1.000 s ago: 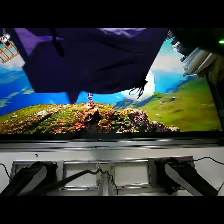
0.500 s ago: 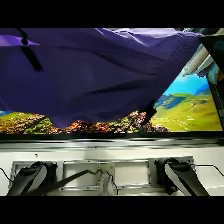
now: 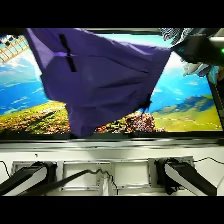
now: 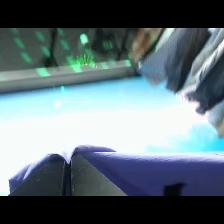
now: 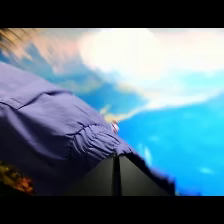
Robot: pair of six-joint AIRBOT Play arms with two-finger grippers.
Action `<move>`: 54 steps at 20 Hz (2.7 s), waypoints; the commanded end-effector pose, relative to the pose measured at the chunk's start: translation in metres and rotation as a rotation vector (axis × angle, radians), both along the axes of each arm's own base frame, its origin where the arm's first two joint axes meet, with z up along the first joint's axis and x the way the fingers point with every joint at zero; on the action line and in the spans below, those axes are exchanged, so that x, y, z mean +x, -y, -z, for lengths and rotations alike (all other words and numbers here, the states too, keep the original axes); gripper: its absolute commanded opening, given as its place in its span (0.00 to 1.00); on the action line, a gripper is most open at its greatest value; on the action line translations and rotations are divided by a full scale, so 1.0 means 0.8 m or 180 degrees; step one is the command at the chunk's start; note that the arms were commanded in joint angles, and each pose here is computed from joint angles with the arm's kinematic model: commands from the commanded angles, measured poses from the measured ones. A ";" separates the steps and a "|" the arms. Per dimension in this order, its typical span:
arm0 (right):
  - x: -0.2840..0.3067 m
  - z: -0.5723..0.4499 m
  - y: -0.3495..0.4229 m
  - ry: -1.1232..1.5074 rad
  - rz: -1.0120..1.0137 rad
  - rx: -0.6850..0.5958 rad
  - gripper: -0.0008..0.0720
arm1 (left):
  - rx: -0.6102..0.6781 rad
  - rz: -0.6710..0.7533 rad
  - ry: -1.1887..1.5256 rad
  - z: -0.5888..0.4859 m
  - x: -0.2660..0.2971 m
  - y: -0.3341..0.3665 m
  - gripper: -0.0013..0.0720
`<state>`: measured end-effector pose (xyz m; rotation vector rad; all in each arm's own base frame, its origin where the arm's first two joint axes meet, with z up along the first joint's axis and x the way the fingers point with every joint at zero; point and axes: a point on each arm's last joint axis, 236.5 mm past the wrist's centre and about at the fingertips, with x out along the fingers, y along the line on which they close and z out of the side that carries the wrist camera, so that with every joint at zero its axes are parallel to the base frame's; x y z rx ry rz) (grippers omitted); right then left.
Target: Fold the clothes and pants, and hang the long-sleeved shirts on hangers.
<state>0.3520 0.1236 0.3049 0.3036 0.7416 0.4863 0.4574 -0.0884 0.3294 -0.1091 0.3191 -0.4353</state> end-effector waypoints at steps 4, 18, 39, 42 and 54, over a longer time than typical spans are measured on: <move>0.069 0.067 -0.007 -0.0252 -0.0063 -0.0096 0.03 | -0.0117 0.0107 -0.0377 0.059 0.033 0.010 0.02; -0.170 -0.107 -0.055 0.0644 -0.0619 0.0369 0.04 | 0.0315 0.0122 0.1480 -0.198 -0.235 0.020 0.02; 0.155 0.331 0.017 -0.2023 0.0588 -0.0064 0.03 | 0.0068 0.0778 -0.1133 0.250 0.088 0.115 0.02; 0.186 0.349 0.001 -0.1821 0.0471 0.0104 0.03 | 0.0143 0.0691 -0.1088 0.249 0.094 0.101 0.02; 0.045 0.316 0.069 -0.2379 -0.0572 -0.0935 0.03 | 0.0554 0.0778 -0.1853 0.259 -0.058 0.046 0.02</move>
